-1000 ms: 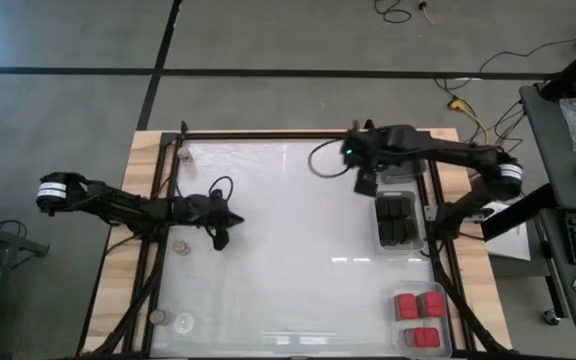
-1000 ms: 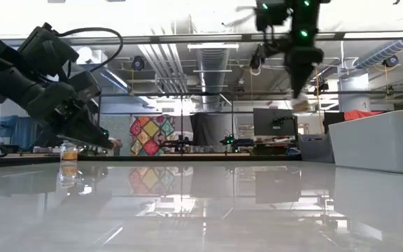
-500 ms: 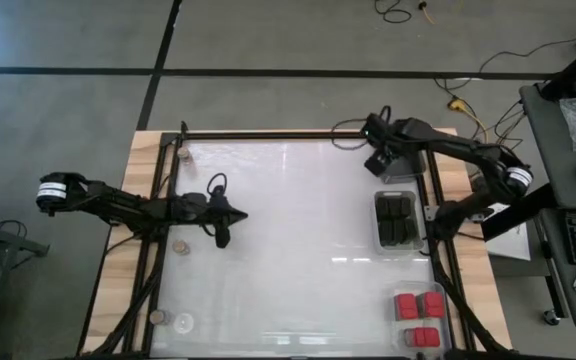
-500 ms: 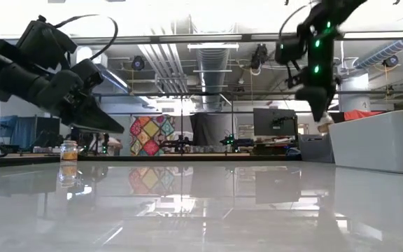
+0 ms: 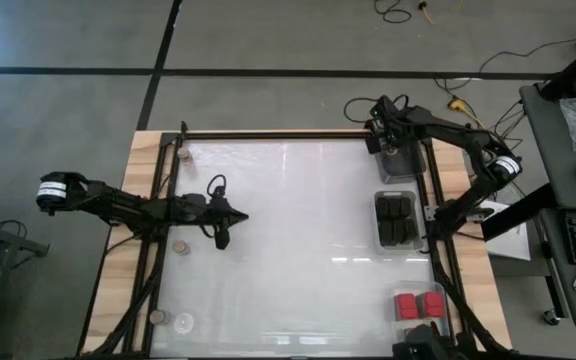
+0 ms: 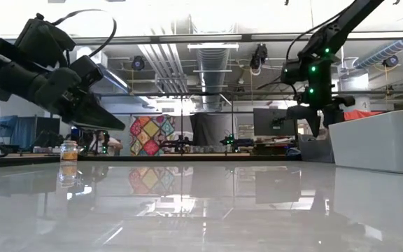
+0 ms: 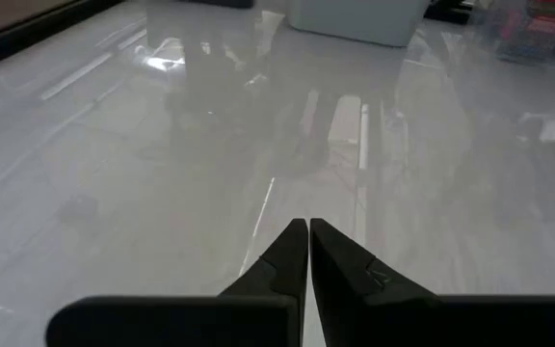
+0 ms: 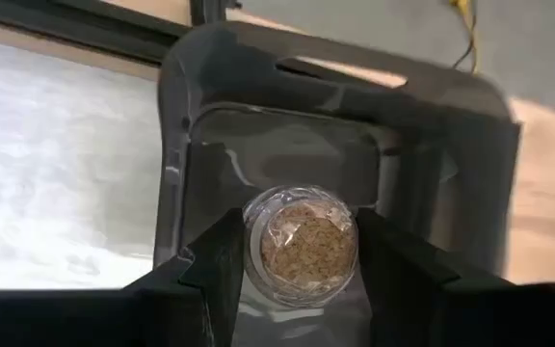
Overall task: Sort spices by type
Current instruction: Put the brown seasoning bottle into the black bin
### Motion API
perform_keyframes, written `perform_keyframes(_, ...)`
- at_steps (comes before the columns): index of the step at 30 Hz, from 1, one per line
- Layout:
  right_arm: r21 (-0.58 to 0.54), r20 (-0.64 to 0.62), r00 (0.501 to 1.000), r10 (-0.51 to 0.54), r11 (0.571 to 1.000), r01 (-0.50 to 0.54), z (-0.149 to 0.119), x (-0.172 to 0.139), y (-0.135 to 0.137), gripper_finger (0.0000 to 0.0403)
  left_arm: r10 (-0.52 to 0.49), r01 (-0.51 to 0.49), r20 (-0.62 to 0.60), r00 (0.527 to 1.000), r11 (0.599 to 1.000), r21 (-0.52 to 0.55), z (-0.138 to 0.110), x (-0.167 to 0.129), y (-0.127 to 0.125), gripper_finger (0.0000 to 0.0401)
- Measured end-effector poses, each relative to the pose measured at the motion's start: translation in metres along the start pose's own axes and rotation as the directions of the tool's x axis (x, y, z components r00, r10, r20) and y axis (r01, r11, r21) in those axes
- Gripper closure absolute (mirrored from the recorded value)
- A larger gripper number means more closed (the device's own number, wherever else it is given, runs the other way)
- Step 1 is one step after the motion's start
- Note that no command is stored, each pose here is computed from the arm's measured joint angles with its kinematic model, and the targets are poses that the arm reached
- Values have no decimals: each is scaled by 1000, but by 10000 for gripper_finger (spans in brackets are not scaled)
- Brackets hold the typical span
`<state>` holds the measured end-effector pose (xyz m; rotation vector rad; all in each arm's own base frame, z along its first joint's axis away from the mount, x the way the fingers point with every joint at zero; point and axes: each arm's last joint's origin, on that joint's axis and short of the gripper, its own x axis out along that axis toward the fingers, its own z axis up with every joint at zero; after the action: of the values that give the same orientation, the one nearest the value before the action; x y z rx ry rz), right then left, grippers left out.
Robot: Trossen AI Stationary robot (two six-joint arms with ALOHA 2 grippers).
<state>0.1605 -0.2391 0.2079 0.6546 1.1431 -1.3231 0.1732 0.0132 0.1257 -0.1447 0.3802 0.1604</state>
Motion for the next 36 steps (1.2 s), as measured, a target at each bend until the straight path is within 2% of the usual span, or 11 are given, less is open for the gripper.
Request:
perform_keyframes(6, 55, -63, 995, 76, 996, -73, -1, 12, 5, 234, -35, 35, -9, 999, 999, 25, -1, 0, -6, 401)
perform_keyframes(14, 34, -76, 995, 71, 997, -69, -1, 15, 4, 232, -39, 39, -23, 999, 999, 34, -3, -1, -7, 401)
perform_keyframes(28, -22, -95, 994, 56, 998, -58, -2, 10, 2, 163, -35, 37, -39, 999, 999, 35, -4, -1, -7, 401)
perform_keyframes(36, -31, -118, 991, 61, 997, -65, 8, -9, 0, 151, -35, 36, -40, 999, 999, 36, -4, -1, -7, 401)
